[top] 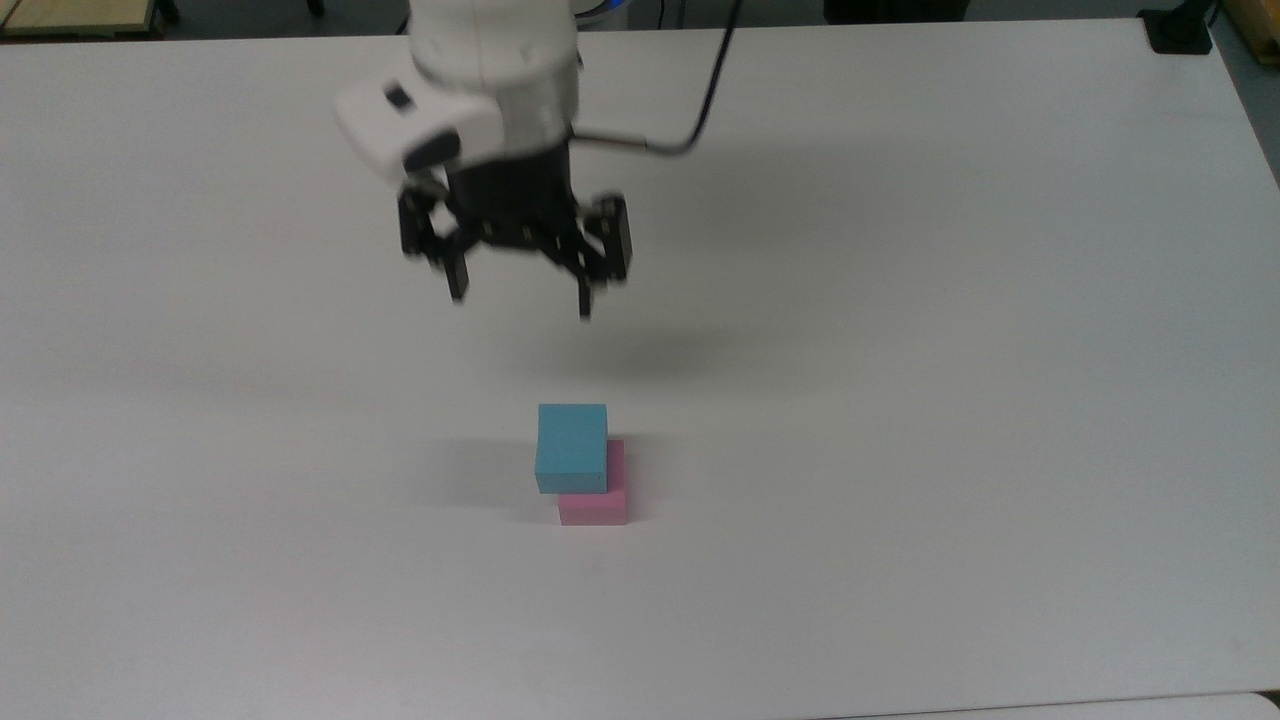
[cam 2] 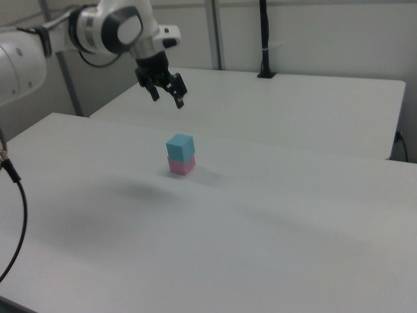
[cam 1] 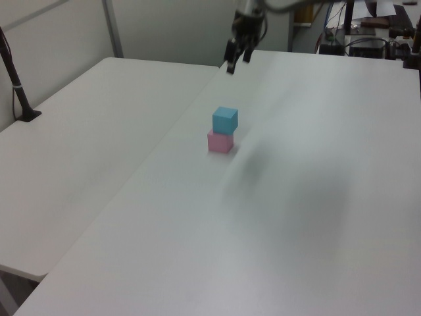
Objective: Put blue cube on pink cube
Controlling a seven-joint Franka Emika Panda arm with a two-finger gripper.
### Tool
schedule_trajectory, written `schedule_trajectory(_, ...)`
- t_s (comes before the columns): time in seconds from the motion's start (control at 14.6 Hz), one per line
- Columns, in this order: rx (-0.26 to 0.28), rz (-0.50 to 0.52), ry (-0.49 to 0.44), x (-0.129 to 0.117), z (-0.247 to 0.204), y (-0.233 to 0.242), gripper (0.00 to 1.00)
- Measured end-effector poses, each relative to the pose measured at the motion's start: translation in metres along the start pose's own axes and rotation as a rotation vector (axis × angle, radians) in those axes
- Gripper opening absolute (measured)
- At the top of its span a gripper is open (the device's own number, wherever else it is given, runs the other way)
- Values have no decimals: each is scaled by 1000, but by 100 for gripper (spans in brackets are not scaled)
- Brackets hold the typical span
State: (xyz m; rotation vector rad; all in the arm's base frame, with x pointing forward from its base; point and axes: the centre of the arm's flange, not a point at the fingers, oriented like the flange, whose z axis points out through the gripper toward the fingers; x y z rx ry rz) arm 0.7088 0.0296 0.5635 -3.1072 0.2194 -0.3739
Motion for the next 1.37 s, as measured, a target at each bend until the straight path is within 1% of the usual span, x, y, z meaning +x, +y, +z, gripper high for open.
schedule_trajectory(0.07,1,2,-32,-10,-23,8,100)
schedule_trajectory(0.2,-23,-13,-97,-34,-61,17,100)
schedule_trajectory(0.27,-39,-29,-147,-52,-80,20,100)
schedule_trajectory(0.34,-44,-41,-186,-66,-88,21,100)
schedule_trajectory(0.48,-45,-48,-228,-78,-88,22,100)
schedule_trajectory(0.68,-50,-51,-279,-93,-72,24,100)
schedule_trajectory(0.82,-50,-51,-280,-97,-72,25,100)
schedule_trajectory(1.02,-43,-47,-236,-101,-79,29,100)
schedule_trajectory(1.16,-41,-51,-231,-109,-73,28,100)
schedule_trajectory(1.37,-38,-55,-217,-112,-60,27,100)
